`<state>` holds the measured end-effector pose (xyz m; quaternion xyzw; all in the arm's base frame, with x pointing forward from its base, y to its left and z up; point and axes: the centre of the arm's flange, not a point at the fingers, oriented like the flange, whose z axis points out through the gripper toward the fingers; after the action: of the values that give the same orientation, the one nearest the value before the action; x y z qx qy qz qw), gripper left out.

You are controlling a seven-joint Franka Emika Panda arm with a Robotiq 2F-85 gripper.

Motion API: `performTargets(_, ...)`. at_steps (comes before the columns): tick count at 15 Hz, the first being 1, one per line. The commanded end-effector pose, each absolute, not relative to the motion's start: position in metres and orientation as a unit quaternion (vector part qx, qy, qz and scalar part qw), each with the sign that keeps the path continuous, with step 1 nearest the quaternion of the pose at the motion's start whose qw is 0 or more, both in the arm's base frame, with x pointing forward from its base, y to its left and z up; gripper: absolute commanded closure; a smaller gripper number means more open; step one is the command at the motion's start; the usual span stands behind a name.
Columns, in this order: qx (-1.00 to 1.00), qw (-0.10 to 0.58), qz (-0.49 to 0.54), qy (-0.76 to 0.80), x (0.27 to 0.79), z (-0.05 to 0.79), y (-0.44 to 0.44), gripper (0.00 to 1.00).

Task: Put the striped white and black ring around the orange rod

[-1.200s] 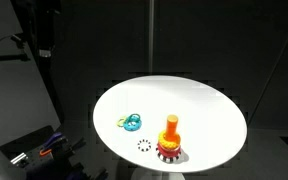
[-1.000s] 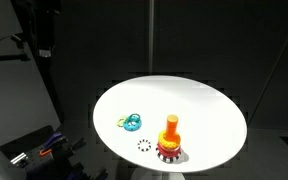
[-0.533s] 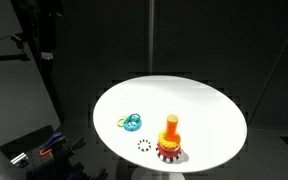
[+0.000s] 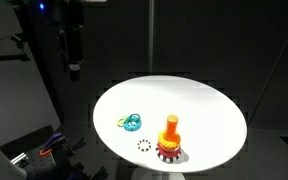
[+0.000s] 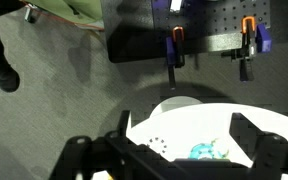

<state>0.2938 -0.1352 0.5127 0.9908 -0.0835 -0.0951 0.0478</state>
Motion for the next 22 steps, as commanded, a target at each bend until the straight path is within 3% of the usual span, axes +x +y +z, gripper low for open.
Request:
performTargets(1,0.991,0.061,-0.067,-0.098,0.310,0.493,-0.152,0.00)
performTargets(10,0.992,0.062,-0.004,-0.112,0.345,0.437,-0.184,0.00)
performTargets(17,0.992,0.018,-0.036,-0.116,0.364,0.394,-0.204,0.00)
performTargets(22,0.991,0.023,-0.052,-0.119,0.359,0.381,-0.198,0.00)
